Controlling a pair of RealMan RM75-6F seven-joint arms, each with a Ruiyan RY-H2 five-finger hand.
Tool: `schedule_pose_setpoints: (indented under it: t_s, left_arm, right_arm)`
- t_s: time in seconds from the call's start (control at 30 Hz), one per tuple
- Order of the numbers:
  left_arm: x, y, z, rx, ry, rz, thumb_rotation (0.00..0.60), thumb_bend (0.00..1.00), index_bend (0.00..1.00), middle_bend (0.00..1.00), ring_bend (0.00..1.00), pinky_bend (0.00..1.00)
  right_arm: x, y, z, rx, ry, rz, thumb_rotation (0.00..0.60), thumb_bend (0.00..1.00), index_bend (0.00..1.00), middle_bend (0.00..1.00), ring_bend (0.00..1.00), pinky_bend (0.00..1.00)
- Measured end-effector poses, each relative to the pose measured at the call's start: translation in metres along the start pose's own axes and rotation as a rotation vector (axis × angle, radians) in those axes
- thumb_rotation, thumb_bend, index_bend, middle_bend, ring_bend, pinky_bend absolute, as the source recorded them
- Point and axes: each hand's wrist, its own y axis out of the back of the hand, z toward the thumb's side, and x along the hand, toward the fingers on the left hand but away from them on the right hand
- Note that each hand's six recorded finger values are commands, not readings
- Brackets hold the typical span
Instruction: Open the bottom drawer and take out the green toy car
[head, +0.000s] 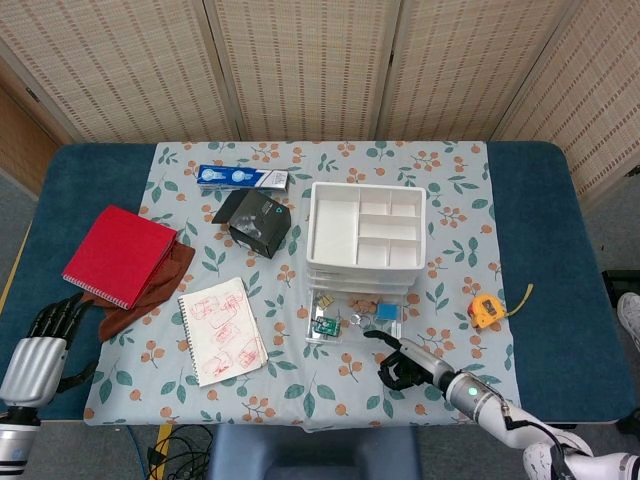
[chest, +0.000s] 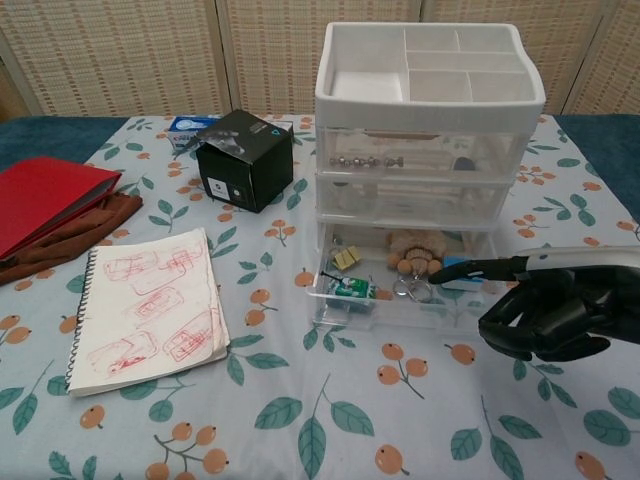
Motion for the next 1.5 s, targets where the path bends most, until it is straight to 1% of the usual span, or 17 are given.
schedule_pose_setpoints:
  t_s: [0.13,0.17,0.3,0.4,0.53,0.7,0.73,0.87,1.03,1.17,1.27,1.37,1.5]
  left_arm:
    - [-0.001,0.002,0.000,0.001,0.002,0.006,0.600,0.23,0.09,0.05,0.07,0.09]
    - [-0.001,0.002,0.000,0.001,0.001,0.008,0.600,0.23,0.09,0.05,0.07,0.09]
    - [-0.003,0.003,0.001,0.001,0.000,0.011,0.600,0.23,0.09,0.05,0.07,0.09]
    - [-0.004,0.003,0.001,0.002,-0.002,0.008,0.600,0.23,0.09,0.05,0.07,0.09]
    - [-0.005,0.006,0.000,0.001,0.001,0.017,0.600,0.23,0.09,0.05,0.07,0.09]
    - [-0.008,0.007,-0.004,0.000,0.013,0.020,0.600,0.23,0.09,0.05,0.07,0.09]
    - [-0.009,0.007,-0.005,-0.001,0.016,0.020,0.600,0.23,0.09,0.05,0.07,0.09]
    - [-0.011,0.007,-0.009,-0.004,0.027,0.022,0.600,0.23,0.09,0.05,0.07,0.09]
    - [-0.011,0.006,-0.009,-0.008,0.026,0.021,0.600,0.23,0.09,0.05,0.07,0.09]
    - [-0.012,0.007,-0.010,-0.004,0.026,0.022,0.600,0.23,0.09,0.05,0.07,0.09]
    - [-0.014,0.009,-0.012,-0.007,0.036,0.032,0.600,0.23,0.09,0.05,0.07,0.09]
    - [-0.016,0.009,-0.014,-0.006,0.045,0.030,0.600,0.23,0.09,0.05,0.07,0.09]
    - [-0.016,0.009,-0.013,-0.003,0.044,0.025,0.600,0.23,0.10,0.05,0.07,0.09]
  right_arm:
    - [0.008,0.009,0.012,0.169,0.037,-0.013,0.600,0.42,0.03,0.67,0.91,1.00]
    - [0.010,0.012,0.018,0.228,0.053,-0.020,0.600,0.43,0.03,0.67,0.91,1.00]
    - [0.009,0.023,0.036,0.406,0.106,-0.051,0.600,0.45,0.04,0.68,0.90,1.00]
    - [0.002,0.028,0.050,0.549,0.136,-0.056,0.600,0.46,0.10,0.70,0.90,1.00]
    - [-0.010,0.030,0.065,0.743,0.161,-0.039,0.600,0.47,0.10,0.72,0.91,1.00]
    - [-0.025,0.031,0.073,0.991,0.179,-0.033,0.600,0.47,0.10,0.77,0.96,1.00]
    - [-0.028,0.031,0.074,1.036,0.181,-0.033,0.600,0.47,0.10,0.78,0.98,1.00]
    - [-0.039,0.030,0.080,1.234,0.194,-0.037,0.600,0.39,0.10,0.82,1.00,1.00]
    - [-0.052,0.030,0.090,1.412,0.217,-0.050,0.600,0.39,0.11,0.82,1.00,1.00]
    - [-0.062,0.033,0.099,1.576,0.240,-0.073,0.600,0.39,0.13,0.83,1.00,1.00]
    - [-0.070,0.034,0.103,1.664,0.251,-0.072,0.600,0.39,0.15,0.83,1.00,1.00]
    - [-0.077,0.031,0.103,1.720,0.264,-0.063,0.600,0.39,0.16,0.83,1.00,1.00]
    - [-0.082,0.027,0.102,1.765,0.288,-0.056,0.600,0.37,0.18,0.84,1.00,1.00]
